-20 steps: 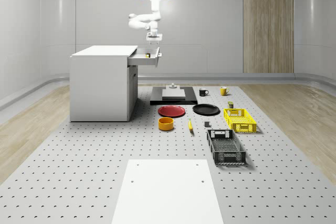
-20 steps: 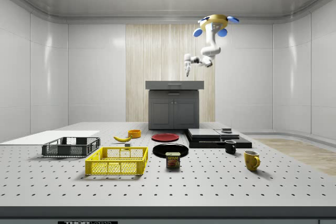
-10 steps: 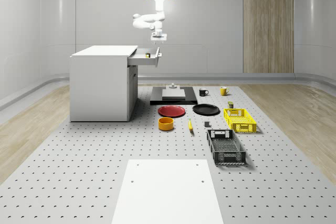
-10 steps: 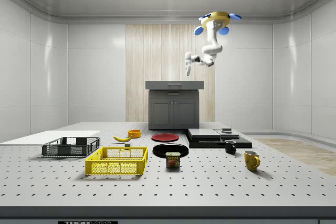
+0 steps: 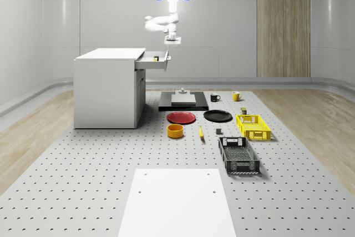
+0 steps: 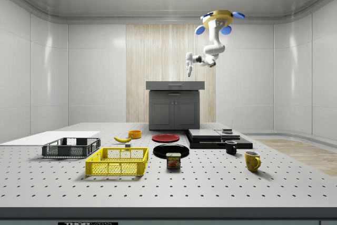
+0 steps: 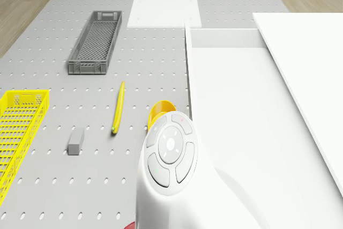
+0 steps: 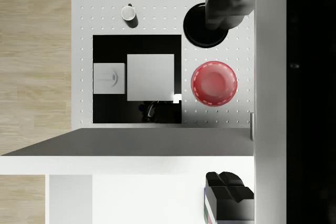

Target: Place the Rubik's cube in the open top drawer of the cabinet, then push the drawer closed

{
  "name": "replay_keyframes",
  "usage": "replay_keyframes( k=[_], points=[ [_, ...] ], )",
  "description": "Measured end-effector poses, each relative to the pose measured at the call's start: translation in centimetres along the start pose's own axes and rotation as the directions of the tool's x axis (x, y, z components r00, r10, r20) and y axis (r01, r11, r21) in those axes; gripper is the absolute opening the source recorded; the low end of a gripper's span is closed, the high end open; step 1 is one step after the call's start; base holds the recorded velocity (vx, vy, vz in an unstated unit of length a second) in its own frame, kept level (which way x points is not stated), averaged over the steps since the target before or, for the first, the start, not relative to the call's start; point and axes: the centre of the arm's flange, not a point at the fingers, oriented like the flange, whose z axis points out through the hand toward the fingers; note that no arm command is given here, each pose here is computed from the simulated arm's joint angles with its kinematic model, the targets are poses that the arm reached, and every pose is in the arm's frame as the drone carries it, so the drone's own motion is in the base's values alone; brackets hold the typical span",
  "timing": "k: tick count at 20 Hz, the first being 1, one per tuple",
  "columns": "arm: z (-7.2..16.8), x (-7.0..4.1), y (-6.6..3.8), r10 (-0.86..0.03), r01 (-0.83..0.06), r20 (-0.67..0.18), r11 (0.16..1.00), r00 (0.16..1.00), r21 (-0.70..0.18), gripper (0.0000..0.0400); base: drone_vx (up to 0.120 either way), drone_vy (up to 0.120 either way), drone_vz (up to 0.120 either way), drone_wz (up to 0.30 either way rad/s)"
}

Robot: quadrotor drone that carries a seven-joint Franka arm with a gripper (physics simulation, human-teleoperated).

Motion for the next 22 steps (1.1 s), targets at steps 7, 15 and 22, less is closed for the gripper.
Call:
replay_keyframes(
  k=[7, 15, 22],
  points=[
    [0.0, 0.0, 0.0, 0.0, 0.0, 0.0, 1.0, 1.0, 0.0, 0.04, 0.0, 0.12, -0.097, 0.0],
    [0.0, 0.0, 0.0, 0.0, 0.0, 0.0, 1.0, 1.0, 0.0, 0.04, 0.0, 0.12, -0.12, 0.0],
    [3.7, -1.9, -1.1, -0.076, -0.27, -0.543, 0.805, 0.836, -0.528, 0.04, 0.0, 0.034, -0.034, 0.0]
  ],
)
